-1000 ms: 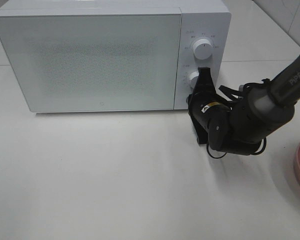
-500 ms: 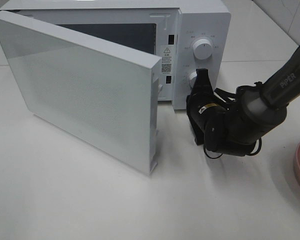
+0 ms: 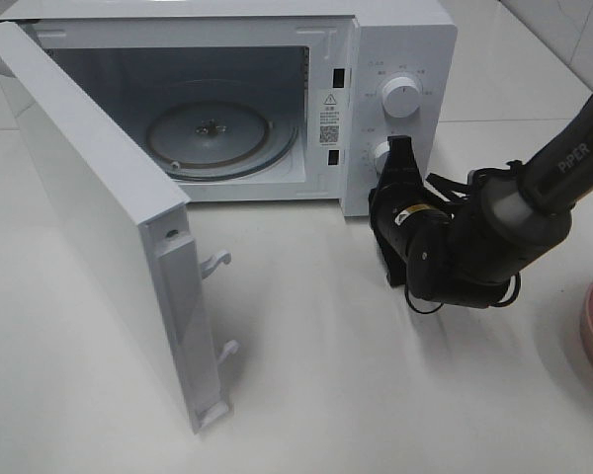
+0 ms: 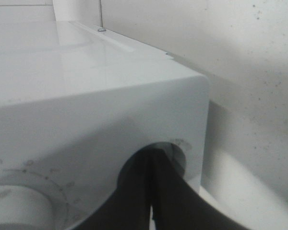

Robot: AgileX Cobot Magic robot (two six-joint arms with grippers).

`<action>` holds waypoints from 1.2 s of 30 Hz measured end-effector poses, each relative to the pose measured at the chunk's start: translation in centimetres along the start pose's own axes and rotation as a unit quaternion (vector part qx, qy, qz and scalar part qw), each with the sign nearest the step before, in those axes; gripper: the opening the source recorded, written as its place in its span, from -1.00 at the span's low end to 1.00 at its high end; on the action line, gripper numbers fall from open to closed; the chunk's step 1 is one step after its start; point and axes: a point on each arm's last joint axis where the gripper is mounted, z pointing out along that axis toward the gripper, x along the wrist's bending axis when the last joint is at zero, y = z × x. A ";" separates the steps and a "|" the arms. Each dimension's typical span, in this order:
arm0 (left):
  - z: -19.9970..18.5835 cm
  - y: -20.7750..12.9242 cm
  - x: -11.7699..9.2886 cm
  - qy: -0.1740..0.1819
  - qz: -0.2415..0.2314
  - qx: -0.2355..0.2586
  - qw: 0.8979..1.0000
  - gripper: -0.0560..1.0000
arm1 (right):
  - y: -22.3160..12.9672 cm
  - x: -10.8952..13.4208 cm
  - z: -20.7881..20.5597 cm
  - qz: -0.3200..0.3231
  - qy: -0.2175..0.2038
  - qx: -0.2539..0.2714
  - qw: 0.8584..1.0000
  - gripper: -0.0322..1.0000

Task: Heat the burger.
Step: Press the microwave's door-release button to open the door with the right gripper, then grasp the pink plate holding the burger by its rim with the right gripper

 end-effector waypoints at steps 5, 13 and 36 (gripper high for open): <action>0.0 0.0 0.0 0.000 0.000 0.000 1.000 0.92 | 0.2 0.2 -0.3 -0.004 -0.001 0.005 1.000 -0.93; 0.0 0.0 0.0 0.000 0.000 0.000 1.000 0.92 | 0.3 0.8 -1.6 -0.025 -0.023 0.043 0.999 -0.93; 0.0 0.0 0.0 0.000 0.000 0.000 1.000 0.92 | 0.8 2.3 -7.4 -0.221 -0.169 0.158 0.947 -0.92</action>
